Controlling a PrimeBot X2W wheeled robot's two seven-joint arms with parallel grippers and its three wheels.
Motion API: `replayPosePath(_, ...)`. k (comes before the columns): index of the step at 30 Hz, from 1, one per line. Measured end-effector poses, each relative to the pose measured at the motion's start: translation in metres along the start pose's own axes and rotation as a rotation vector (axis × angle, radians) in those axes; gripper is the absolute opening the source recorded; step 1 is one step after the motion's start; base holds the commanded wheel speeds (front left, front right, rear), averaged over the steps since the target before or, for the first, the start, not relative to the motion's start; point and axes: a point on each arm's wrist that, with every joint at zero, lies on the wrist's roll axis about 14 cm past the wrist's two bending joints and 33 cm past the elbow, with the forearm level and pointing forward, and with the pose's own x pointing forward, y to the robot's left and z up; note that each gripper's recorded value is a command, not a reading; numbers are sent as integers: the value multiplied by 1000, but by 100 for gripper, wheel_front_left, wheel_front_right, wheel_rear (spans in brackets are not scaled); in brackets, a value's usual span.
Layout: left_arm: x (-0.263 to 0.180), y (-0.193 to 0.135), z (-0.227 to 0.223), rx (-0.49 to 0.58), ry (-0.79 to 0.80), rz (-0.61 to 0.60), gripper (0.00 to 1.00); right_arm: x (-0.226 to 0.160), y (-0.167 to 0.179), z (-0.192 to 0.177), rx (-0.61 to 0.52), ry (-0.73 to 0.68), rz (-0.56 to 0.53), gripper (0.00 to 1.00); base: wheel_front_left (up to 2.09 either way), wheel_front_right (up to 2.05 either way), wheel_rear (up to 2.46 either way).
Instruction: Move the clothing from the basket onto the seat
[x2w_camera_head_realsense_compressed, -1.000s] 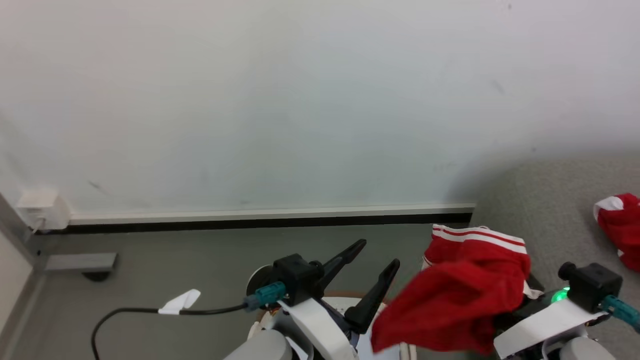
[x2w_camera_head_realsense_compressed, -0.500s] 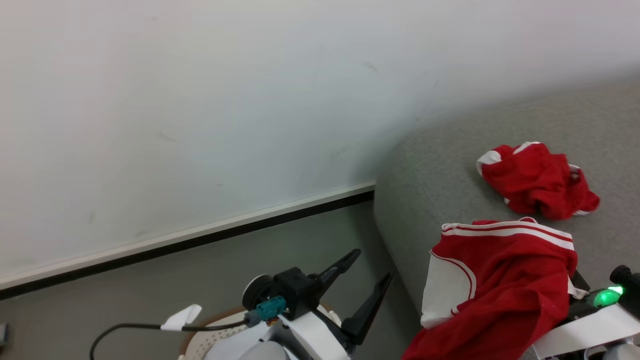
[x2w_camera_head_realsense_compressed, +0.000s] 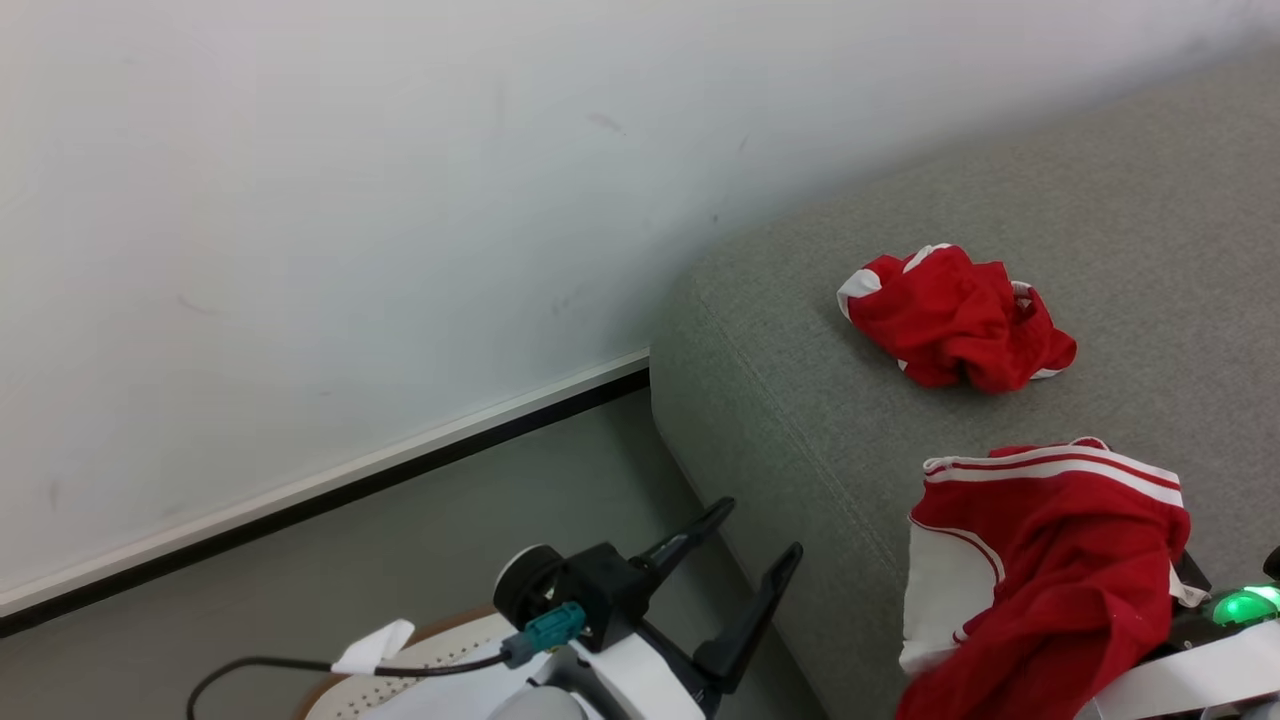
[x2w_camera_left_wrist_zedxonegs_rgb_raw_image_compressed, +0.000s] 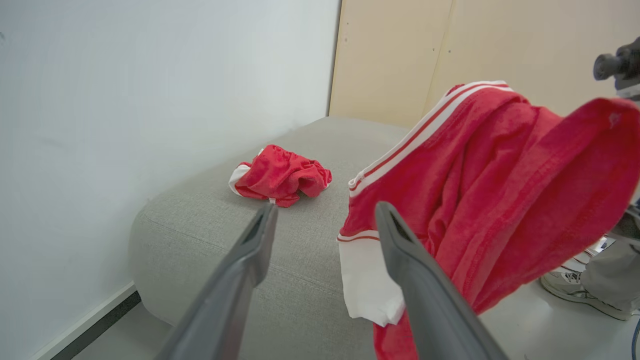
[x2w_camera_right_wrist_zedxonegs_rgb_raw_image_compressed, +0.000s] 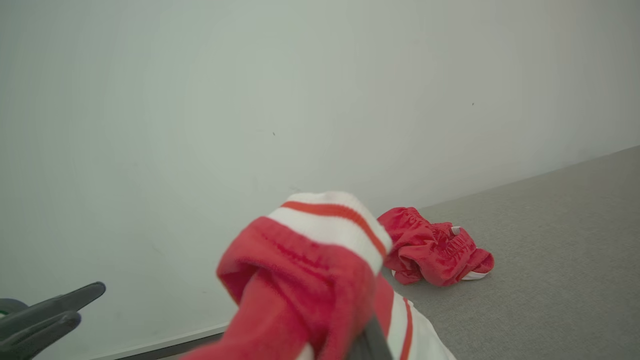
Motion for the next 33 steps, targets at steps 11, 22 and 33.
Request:
replayPosePath(11,-1,23,-11,1,5,17,100,50,-12,36,-63,-65,15,0,0,0,0)
replayPosePath(22,-13,113,-62,-19,72,99,100,168,-81,62,-207,-98,-121,0,0,0,0)
replayPosePath(33,-49,173,-124,-95,150,227,100,220,-164,-57,-399,255,-312,0,0,0,0)
